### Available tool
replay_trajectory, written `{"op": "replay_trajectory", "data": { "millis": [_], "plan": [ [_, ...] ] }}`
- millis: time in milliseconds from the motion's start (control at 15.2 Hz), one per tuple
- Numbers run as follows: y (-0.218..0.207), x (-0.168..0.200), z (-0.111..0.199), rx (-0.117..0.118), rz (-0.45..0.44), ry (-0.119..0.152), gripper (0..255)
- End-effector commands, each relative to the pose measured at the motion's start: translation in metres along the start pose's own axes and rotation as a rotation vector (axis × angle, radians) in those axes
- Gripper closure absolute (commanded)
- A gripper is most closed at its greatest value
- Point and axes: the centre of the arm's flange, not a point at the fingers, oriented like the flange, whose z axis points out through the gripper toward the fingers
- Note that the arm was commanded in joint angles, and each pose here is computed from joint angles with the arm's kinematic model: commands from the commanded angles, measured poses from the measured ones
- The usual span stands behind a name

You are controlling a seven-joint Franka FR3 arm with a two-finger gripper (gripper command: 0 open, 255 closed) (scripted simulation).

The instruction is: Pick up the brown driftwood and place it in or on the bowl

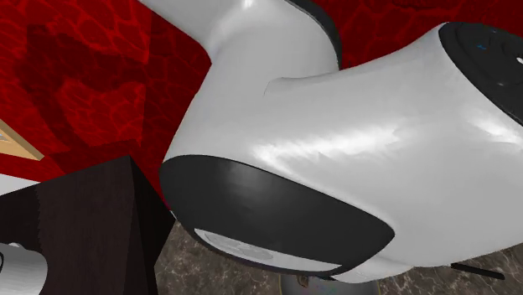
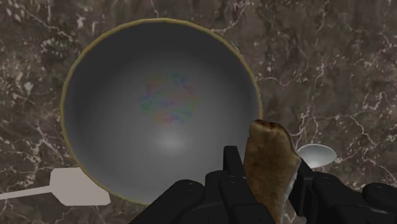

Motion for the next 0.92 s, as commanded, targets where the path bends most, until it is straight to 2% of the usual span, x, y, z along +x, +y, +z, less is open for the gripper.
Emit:
{"op": "replay_trajectory", "data": {
  "millis": [0,264,858],
  "plan": [
    [0.023,-0.011,-0.005,0.0,-0.001,0.0,255],
    [0.069,-0.034,-0.012,0.0,-0.001,0.0,255],
    [0.074,-0.037,0.035,0.0,-0.001,0.0,255]
  ]
}}
